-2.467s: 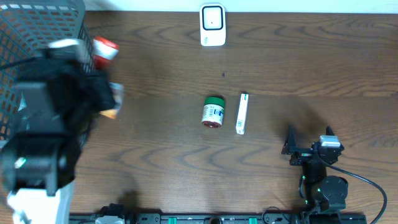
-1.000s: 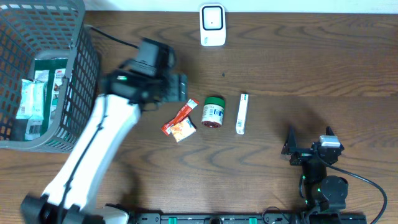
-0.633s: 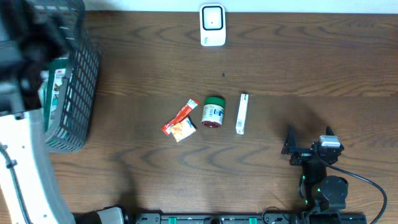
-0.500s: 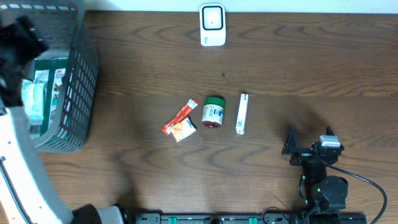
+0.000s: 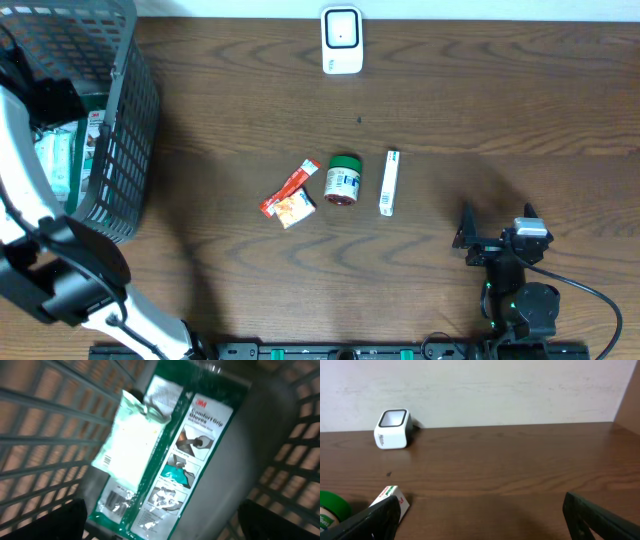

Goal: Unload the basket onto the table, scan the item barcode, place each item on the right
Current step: 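Reach the left gripper into the basket and grasp the green glove packs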

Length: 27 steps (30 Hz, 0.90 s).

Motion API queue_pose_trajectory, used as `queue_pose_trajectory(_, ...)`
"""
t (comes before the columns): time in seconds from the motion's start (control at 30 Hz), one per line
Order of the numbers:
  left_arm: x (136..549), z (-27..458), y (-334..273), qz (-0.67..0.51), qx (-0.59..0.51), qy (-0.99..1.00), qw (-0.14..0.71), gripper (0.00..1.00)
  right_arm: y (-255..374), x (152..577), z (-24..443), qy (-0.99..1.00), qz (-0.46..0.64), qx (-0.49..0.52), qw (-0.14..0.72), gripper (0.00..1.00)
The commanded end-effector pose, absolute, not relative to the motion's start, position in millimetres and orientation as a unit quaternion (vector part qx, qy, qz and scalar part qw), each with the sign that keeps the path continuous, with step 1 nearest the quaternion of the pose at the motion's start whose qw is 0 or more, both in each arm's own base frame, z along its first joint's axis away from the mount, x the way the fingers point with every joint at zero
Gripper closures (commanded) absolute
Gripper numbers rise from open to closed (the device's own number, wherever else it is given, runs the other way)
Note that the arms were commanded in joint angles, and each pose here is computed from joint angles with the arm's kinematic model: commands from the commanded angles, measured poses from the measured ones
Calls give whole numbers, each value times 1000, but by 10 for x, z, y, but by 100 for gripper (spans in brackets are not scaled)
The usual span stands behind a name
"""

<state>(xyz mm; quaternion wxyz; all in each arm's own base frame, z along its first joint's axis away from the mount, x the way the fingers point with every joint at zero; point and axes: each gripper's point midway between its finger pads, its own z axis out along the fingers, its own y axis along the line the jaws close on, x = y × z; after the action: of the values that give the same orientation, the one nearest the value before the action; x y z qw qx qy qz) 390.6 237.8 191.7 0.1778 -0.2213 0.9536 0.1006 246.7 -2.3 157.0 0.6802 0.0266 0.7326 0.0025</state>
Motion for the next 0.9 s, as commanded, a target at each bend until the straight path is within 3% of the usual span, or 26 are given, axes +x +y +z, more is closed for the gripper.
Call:
queue_pose_trajectory(0.0,3932,1652,2399,100,-185,967,143,2,1,2466,1562,733,10,28,679,1)
queue_pose_trajectory(0.4,3985,885,2408,76,-171,980,66,2,0,2466,1562,733,10,28,679,1)
queue_pose_trajectory(0.87,3990,550,2466,85,-149,984,39,2,0,2466,1562,733,10,28,679,1)
